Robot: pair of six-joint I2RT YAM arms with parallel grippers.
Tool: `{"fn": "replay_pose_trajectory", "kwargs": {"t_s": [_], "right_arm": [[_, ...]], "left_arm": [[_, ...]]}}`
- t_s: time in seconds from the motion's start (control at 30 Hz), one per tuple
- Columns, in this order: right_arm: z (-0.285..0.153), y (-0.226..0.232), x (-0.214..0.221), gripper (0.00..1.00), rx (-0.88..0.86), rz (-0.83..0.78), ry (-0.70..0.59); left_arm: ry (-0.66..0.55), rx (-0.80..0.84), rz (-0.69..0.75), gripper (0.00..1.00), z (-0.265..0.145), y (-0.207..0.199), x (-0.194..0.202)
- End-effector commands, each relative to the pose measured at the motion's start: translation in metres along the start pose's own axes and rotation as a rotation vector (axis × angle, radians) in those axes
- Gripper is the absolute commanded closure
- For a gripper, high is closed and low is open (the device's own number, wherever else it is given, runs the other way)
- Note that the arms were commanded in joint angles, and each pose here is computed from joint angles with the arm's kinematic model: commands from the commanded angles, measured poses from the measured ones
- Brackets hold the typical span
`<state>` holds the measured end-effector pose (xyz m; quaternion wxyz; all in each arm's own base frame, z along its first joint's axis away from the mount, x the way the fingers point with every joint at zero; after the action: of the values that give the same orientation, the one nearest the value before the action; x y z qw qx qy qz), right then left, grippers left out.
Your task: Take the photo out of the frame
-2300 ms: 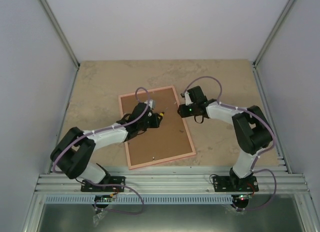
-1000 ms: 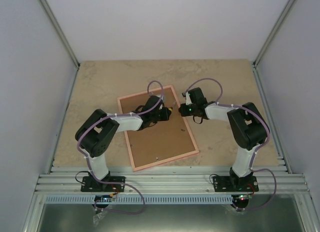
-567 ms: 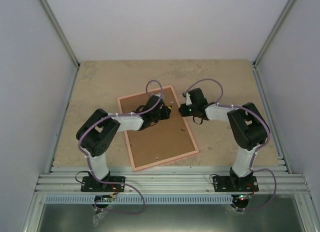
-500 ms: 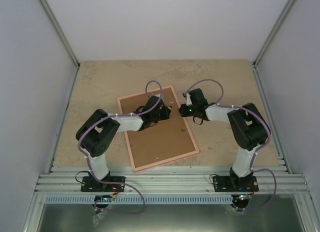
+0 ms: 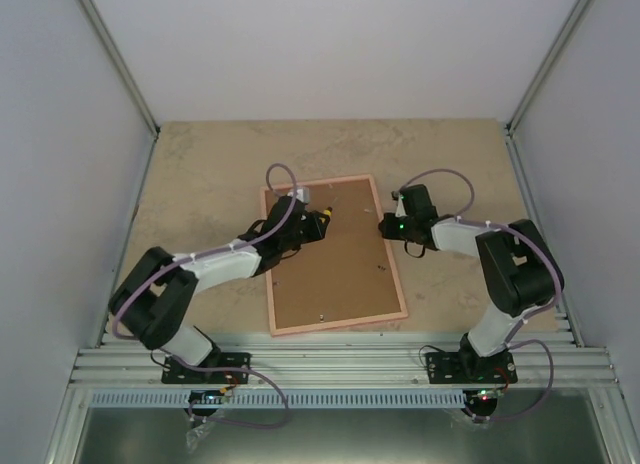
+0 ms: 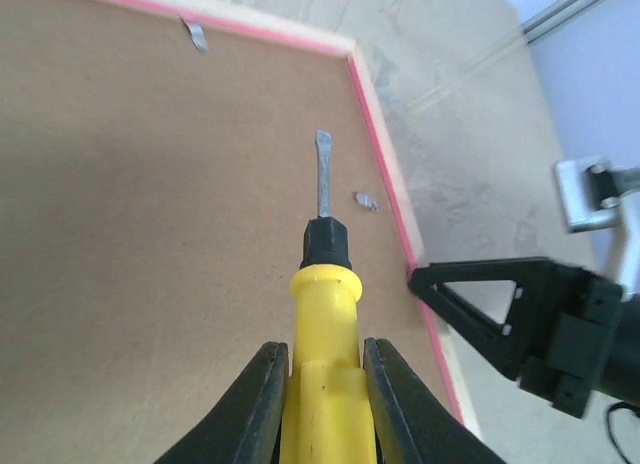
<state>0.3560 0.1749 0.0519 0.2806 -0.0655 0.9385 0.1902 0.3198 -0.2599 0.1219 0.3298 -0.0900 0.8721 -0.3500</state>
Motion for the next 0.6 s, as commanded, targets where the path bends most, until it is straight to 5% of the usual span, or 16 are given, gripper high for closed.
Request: {"fn": "replay_pose_trajectory", "kwargs": {"t_s": [0.0, 0.57], "right_arm": [[-0.017, -0.016, 0.002, 1.0, 0.049, 0.154, -0.037], [-0.071, -0.079, 0.021, 0.95, 0.248, 0.514, -0.221]], "left_arm": [[-0.059, 0.034, -0.003, 1.0, -0.024, -0.009, -0.011], [-0.118, 0.003, -0.003, 1.0, -0.056, 0.013, -0.004]]}}
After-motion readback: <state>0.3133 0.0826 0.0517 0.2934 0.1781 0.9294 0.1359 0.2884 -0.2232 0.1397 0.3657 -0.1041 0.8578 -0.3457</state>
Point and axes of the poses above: each gripper's point midway between its finger pads, its own z axis out along the fingers, its own y axis along the line the jaws close on, x = y × z, the point moved 3 cm from there along -z, back along the fingers, and after that the axes turned 6 degrees about -z, right-handed, at the moved point
